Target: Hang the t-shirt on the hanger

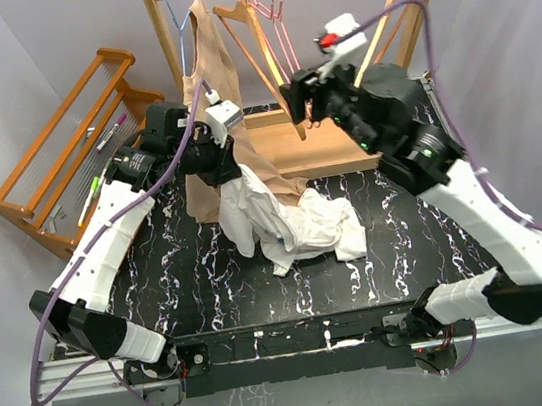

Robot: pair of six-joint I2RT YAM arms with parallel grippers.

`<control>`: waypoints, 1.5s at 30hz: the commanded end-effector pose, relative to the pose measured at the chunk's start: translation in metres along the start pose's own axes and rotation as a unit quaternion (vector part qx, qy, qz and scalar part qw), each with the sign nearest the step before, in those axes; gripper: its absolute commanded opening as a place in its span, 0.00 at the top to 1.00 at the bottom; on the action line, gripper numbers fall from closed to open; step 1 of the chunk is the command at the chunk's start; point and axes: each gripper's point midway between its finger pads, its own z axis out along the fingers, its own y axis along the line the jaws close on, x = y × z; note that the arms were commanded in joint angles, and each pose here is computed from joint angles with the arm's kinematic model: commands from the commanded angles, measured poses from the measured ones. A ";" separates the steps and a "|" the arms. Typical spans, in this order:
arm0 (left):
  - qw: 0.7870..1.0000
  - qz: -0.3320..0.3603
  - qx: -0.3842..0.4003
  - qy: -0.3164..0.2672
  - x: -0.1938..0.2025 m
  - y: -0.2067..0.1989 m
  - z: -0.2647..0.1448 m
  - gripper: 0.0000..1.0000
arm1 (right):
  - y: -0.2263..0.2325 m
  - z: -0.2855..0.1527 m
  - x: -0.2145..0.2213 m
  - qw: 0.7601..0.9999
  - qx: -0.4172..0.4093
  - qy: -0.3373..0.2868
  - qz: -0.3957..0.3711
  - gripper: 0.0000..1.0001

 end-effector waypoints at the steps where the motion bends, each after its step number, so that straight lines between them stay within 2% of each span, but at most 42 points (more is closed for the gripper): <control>1: 0.999 -0.005 0.005 -0.050 -0.018 -0.001 -0.010 1.00 | 0.010 0.040 -0.023 0.998 -0.012 -0.053 -0.042 0.37; 7: 0.998 -0.003 -0.007 -0.056 -0.013 0.008 -0.010 1.00 | 0.014 0.086 -0.022 0.996 0.002 -0.067 -0.067 0.36; 14: 0.998 -0.002 -0.013 -0.058 -0.008 0.010 -0.016 1.00 | 0.007 0.097 -0.040 0.992 0.029 -0.103 -0.064 0.36; 25: 0.998 -0.002 0.014 -0.065 -0.012 0.004 -0.013 1.00 | -0.018 0.138 -0.034 0.994 0.019 -0.097 -0.047 0.36; 40: 0.998 -0.002 0.027 -0.060 -0.009 0.000 -0.011 1.00 | -0.016 0.138 -0.037 0.993 -0.030 -0.114 -0.032 0.38; 44: 0.998 -0.004 0.032 -0.059 -0.008 0.000 -0.009 1.00 | -0.015 0.151 -0.027 0.994 -0.037 -0.102 -0.034 0.38; 45: 0.998 -0.004 0.034 -0.058 -0.008 0.000 -0.008 1.00 | -0.015 0.162 -0.013 0.995 -0.039 -0.091 -0.032 0.38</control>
